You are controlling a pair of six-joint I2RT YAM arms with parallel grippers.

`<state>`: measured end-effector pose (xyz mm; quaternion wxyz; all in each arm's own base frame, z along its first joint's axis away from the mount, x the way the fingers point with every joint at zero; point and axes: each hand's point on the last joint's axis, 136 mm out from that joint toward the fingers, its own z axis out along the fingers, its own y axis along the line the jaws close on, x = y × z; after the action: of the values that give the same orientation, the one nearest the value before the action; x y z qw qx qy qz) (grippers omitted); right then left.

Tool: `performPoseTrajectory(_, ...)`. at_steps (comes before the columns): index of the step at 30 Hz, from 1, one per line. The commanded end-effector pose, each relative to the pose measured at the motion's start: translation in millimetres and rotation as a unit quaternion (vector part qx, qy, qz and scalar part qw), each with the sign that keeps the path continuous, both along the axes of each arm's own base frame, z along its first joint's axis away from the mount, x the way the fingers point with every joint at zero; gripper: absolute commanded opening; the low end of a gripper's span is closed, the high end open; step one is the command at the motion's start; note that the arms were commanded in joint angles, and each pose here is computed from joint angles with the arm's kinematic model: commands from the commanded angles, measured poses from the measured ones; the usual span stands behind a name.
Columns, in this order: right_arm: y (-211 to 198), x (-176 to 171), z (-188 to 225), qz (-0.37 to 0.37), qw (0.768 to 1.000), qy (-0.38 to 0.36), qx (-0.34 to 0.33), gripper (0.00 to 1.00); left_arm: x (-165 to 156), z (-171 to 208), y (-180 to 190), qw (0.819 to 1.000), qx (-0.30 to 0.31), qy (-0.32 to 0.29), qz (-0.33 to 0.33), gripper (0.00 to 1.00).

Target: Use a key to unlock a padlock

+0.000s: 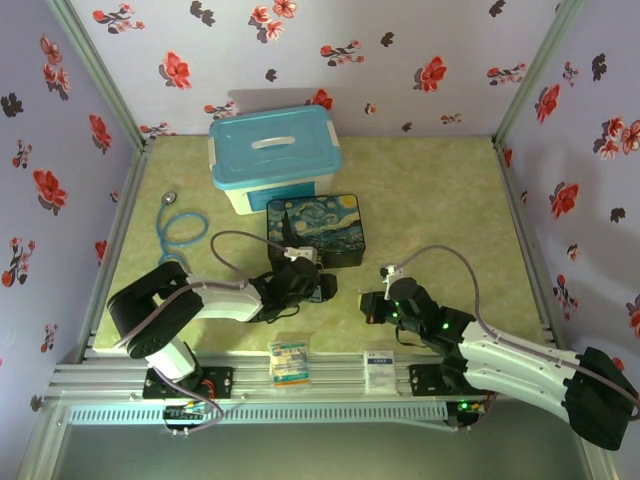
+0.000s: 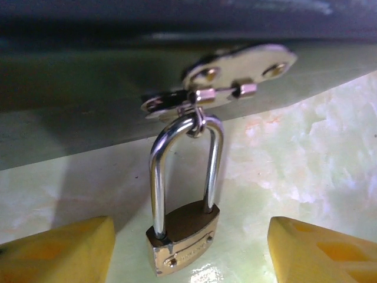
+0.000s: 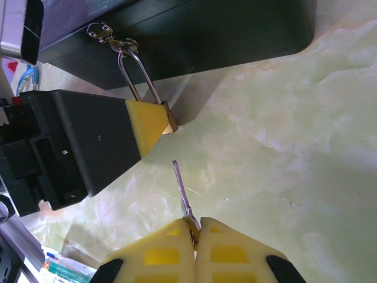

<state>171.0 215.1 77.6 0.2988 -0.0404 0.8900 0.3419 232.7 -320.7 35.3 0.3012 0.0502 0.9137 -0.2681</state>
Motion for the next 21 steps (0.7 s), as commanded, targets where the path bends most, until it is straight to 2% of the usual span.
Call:
performPoseTrajectory(1, -1, 7, 7, -0.015, 1.0, -0.01, 0.0, 0.0, 7, 2, -6, 1.0, -0.005, -0.006, 0.001, 0.65)
performPoseTrajectory(5, -1, 7, 3, -0.016, 1.0, -0.006, 0.002, 0.0, 8, -1, -7, 1.0, -0.004, -0.006, 0.004, 0.48)
performPoseTrajectory(8, -1, 7, 0, -0.018, 1.0, -0.002, 0.005, 0.0, 9, -3, -7, 1.0, -0.006, -0.005, 0.009, 0.43)
performPoseTrajectory(13, 2, 7, -3, -0.018, 1.0, 0.002, 0.01, 0.0, 10, 2, -6, 1.0, -0.017, -0.008, 0.016, 0.29)
performPoseTrajectory(16, 4, 8, -4, -0.016, 1.0, 0.004, 0.011, 0.0, 10, 9, -4, 0.999, -0.027, -0.014, 0.023, 0.17)
performPoseTrajectory(21, 9, 9, -6, -0.012, 1.0, 0.007, 0.012, 0.0, 10, 10, -3, 0.999, -0.026, -0.016, 0.023, 0.15)
